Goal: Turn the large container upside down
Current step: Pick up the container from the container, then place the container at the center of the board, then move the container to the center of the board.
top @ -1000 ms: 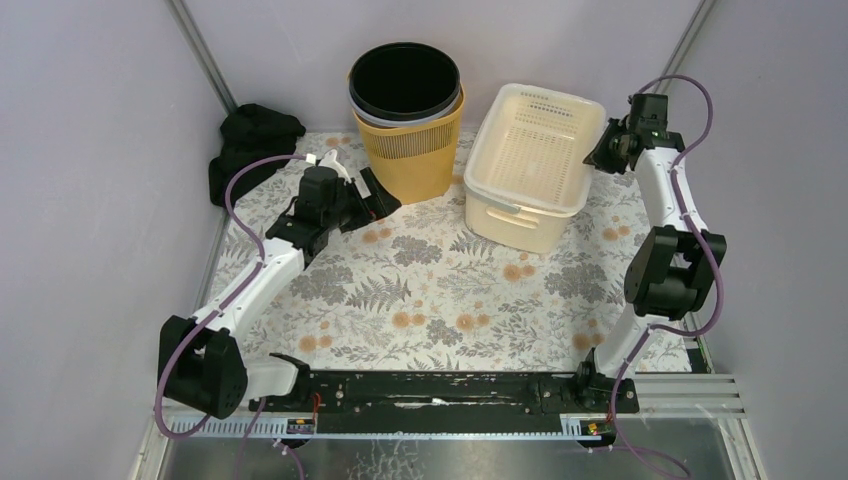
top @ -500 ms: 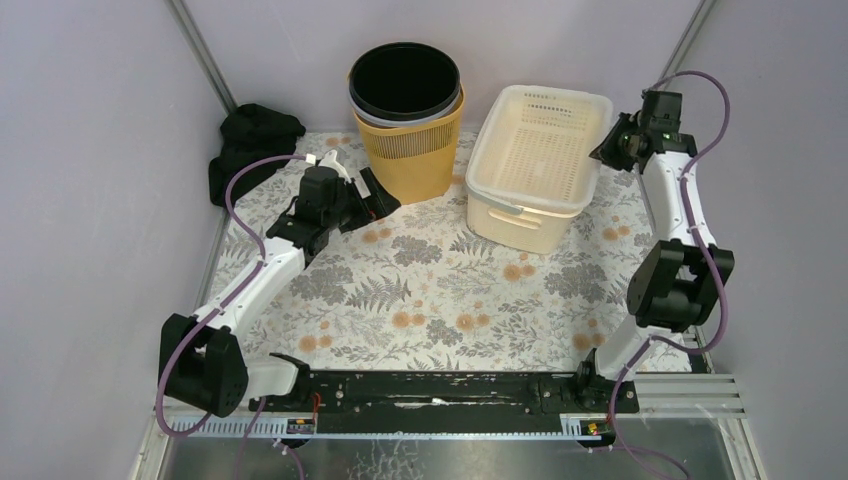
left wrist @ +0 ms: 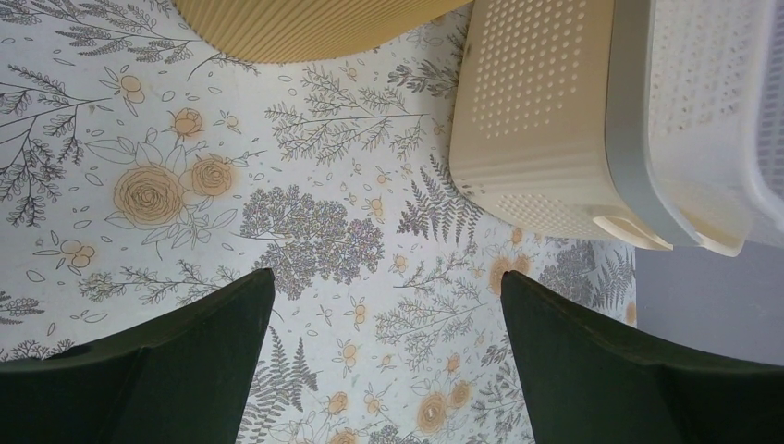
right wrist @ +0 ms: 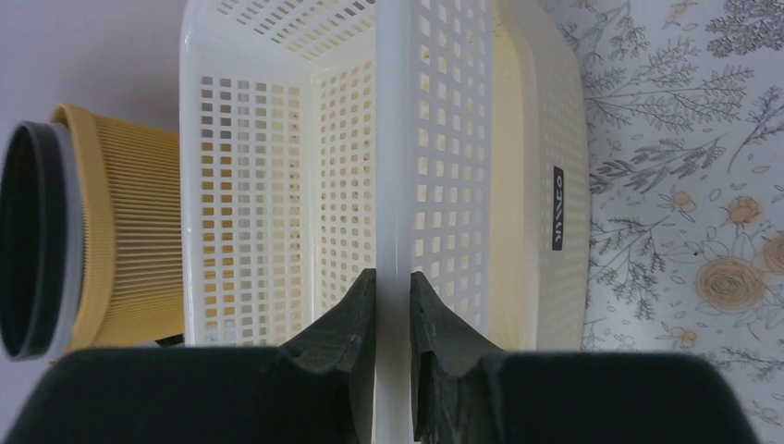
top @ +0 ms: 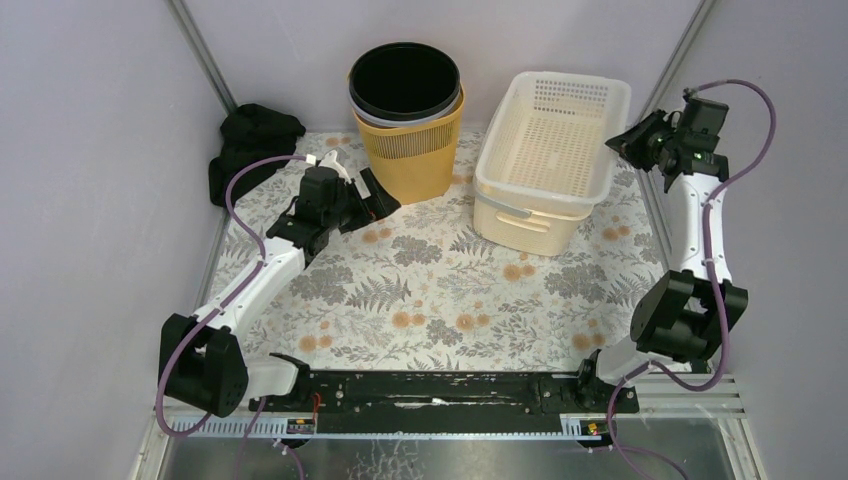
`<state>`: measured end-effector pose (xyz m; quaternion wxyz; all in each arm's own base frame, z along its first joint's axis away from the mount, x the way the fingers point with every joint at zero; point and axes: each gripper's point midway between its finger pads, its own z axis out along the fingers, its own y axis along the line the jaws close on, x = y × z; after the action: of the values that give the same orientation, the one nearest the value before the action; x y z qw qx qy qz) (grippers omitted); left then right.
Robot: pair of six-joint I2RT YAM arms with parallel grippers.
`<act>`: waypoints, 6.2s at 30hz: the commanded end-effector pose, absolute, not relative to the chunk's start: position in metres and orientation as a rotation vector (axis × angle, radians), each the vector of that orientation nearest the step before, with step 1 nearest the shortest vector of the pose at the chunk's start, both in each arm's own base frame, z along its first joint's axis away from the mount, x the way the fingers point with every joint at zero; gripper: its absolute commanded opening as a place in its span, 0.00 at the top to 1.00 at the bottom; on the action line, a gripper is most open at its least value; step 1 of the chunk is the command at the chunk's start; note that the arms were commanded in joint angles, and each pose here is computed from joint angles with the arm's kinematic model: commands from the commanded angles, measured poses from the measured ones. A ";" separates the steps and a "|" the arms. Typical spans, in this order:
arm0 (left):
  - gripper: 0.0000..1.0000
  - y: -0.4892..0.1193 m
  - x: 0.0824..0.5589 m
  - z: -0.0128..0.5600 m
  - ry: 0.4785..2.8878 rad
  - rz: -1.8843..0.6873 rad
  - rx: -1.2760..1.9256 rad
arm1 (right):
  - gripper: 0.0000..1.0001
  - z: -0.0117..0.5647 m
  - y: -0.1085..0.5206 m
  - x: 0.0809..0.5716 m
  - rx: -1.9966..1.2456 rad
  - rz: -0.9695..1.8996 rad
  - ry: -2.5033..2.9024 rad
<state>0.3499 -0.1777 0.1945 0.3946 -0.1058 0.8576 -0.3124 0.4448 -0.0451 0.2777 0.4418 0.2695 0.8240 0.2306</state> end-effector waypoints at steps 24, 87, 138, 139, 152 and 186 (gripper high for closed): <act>0.00 -0.146 0.306 0.329 1.968 -0.725 -0.207 | 1.00 0.432 0.056 0.315 0.270 1.159 1.670; 0.00 -0.152 0.234 0.285 2.062 -0.889 -0.170 | 1.00 0.122 0.229 0.272 0.315 0.898 2.233; 0.00 -0.147 0.226 0.274 2.073 -0.874 -0.175 | 0.12 0.123 0.018 0.385 0.817 0.519 2.132; 0.00 -0.147 0.226 0.274 2.076 -0.873 -0.177 | 0.12 0.125 0.017 0.387 0.818 0.523 2.128; 0.00 -0.150 0.227 0.277 2.075 -0.885 -0.156 | 0.00 0.203 0.038 0.371 0.627 0.686 2.045; 0.00 -0.164 0.230 0.264 2.059 -0.975 -0.163 | 0.01 0.203 0.225 0.282 -0.028 0.998 2.247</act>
<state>0.2260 -0.1594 0.2535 0.3945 -0.0766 0.8369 -0.3715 0.2771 0.2234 0.2030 0.3185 -0.0019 0.8635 0.3910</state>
